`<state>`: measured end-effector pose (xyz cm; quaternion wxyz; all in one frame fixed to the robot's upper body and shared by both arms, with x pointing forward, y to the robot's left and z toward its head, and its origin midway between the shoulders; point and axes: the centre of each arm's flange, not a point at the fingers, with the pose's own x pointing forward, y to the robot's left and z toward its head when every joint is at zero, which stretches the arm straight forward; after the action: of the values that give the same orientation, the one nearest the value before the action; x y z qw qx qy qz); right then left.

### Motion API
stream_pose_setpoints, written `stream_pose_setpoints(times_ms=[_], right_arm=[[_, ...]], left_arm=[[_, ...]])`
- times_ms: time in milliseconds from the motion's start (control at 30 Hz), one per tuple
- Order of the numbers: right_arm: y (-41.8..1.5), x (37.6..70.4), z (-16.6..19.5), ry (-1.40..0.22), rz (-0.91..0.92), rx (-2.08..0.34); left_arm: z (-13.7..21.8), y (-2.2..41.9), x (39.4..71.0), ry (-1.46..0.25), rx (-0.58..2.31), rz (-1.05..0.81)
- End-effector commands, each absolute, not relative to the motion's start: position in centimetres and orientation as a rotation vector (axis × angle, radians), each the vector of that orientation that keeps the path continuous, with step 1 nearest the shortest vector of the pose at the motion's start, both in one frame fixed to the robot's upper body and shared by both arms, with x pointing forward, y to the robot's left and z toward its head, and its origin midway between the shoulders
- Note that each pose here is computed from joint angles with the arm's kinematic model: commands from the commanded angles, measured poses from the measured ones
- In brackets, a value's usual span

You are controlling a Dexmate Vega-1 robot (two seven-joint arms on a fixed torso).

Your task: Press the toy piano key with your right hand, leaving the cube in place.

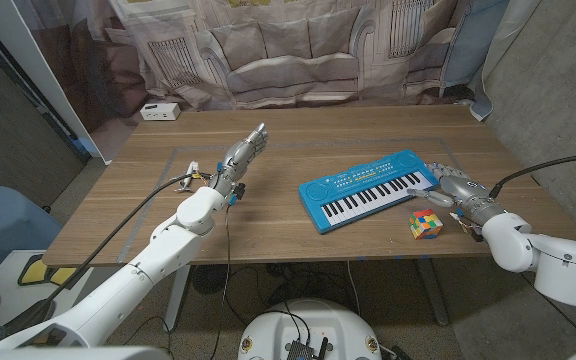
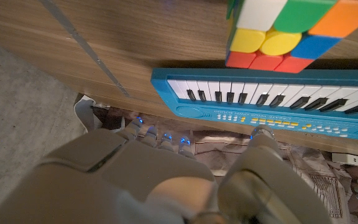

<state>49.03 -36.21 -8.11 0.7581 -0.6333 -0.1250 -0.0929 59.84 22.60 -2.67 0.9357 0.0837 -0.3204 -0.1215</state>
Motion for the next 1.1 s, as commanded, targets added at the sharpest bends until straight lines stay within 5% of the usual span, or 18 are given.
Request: stream_pose_setpoints(times_ms=[33,1100], right_arm=[[-36.2,49.0,-8.0,-0.297,-0.207,-1.36],[-34.6,50.0,-6.2,-0.445,-0.232,-1.227]], left_arm=[[-2.6,22.7,60.0,-0.652,0.171,-0.251],[-2.5,22.9,60.4,-0.652,0.168,-0.257]])
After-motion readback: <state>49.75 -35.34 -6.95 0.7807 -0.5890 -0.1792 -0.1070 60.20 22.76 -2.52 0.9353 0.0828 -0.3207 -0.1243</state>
